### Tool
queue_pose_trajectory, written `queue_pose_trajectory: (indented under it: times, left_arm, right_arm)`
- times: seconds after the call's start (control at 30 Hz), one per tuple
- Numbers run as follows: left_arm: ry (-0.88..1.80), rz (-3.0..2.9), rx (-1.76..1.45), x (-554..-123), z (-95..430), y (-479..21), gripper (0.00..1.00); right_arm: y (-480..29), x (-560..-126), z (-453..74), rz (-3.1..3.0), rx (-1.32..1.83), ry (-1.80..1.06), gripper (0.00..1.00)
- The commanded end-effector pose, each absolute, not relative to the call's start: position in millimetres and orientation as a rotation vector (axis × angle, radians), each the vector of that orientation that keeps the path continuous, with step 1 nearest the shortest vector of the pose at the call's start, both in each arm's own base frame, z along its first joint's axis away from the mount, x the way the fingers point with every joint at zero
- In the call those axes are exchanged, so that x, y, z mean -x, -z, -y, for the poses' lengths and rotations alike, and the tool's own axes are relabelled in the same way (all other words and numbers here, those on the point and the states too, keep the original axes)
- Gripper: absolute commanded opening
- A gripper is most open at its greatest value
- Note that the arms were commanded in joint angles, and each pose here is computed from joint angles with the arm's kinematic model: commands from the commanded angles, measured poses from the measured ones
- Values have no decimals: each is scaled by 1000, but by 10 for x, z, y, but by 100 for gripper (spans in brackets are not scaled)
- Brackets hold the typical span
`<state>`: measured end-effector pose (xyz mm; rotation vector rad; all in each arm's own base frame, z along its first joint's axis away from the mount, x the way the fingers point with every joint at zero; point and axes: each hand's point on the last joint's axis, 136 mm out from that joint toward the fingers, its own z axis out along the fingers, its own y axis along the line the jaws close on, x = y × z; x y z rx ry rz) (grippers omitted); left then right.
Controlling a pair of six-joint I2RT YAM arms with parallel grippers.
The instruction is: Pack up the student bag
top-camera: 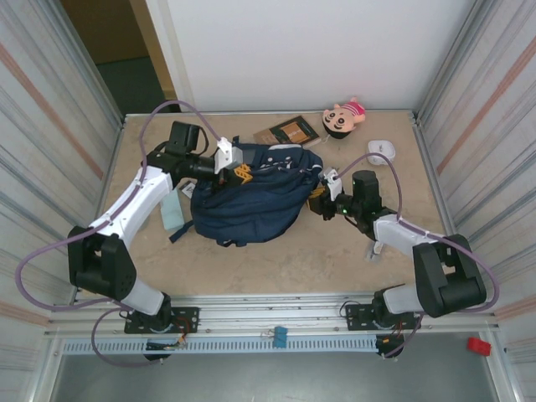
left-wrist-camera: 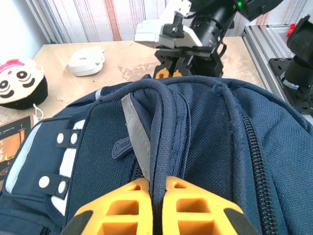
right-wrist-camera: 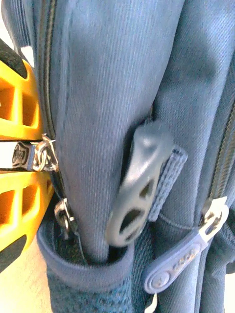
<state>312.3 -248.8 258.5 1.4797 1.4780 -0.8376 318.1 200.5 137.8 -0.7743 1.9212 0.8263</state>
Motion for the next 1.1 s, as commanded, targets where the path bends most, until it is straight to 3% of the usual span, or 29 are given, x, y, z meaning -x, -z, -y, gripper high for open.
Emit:
queue_pose_trajectory:
  times: [0.0, 0.43, 0.63, 1.07]
  left_arm:
    - [708, -1420, -1431, -3277, 2423, -2819, 0]
    - [404, -1663, -1226, -3724, 2258, -2637, 0]
    - [420, -1732, -1120, -3792, 2424, -2625, 0]
    - [281, -1892, -838, -3972, 2776, -2510, 0]
  right_arm:
    - [-1641, -3115, -2054, -1862, 838, -877, 9]
    - [-1822, -2832, -2168, -1942, 887, -1003, 4]
    - [-1938, -2683, -2328, -1975, 933, -1018, 1]
    - [-2289, -2553, -2621, -2177, 672, -1183, 0]
